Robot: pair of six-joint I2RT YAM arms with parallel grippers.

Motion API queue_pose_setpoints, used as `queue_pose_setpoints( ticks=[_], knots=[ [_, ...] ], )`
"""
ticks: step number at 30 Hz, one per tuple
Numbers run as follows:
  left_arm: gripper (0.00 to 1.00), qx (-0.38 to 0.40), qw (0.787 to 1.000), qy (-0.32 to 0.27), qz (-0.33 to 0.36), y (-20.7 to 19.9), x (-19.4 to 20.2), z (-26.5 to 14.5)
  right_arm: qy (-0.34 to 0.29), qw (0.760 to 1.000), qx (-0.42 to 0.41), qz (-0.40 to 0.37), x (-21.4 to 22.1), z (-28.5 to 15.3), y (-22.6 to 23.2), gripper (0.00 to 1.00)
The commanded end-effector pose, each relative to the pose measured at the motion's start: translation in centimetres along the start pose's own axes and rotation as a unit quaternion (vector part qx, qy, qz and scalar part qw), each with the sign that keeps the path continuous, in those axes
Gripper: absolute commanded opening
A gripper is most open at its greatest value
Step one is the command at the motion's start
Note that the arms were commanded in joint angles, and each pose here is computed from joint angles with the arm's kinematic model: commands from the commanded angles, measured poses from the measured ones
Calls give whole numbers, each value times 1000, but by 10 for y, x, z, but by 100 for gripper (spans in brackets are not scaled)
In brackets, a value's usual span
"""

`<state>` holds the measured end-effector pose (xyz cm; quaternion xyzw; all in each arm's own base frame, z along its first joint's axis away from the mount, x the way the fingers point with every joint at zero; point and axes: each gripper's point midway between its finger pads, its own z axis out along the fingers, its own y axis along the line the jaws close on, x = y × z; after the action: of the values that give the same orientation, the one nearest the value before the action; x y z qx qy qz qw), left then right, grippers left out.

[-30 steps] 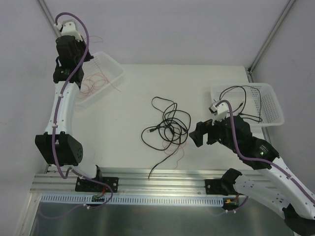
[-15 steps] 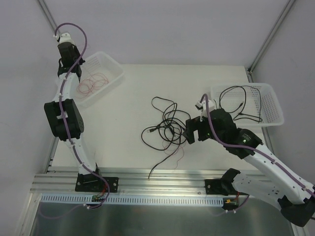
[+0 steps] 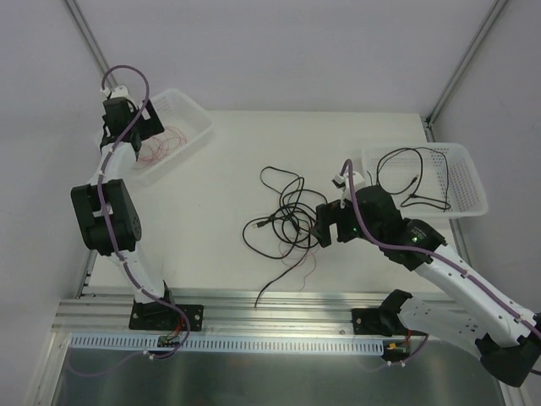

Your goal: Untangle the cables

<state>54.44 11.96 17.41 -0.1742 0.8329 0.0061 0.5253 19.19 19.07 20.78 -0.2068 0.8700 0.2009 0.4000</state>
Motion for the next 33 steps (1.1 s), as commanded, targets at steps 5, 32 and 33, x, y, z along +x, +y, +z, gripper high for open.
queue_pose_setpoints(
  ticks=[5,32,33],
  knots=[
    [99,85,996,-13,-30,-66,-16,-116,12,998,-7,60,0,0,8,99],
    [92,223,912,340,42,-205,313,-285,208,975,-37,72,115,111,4,49],
    [90,219,912,345,44,-205,316,-283,213,974,-34,70,117,114,4,49]
  ],
)
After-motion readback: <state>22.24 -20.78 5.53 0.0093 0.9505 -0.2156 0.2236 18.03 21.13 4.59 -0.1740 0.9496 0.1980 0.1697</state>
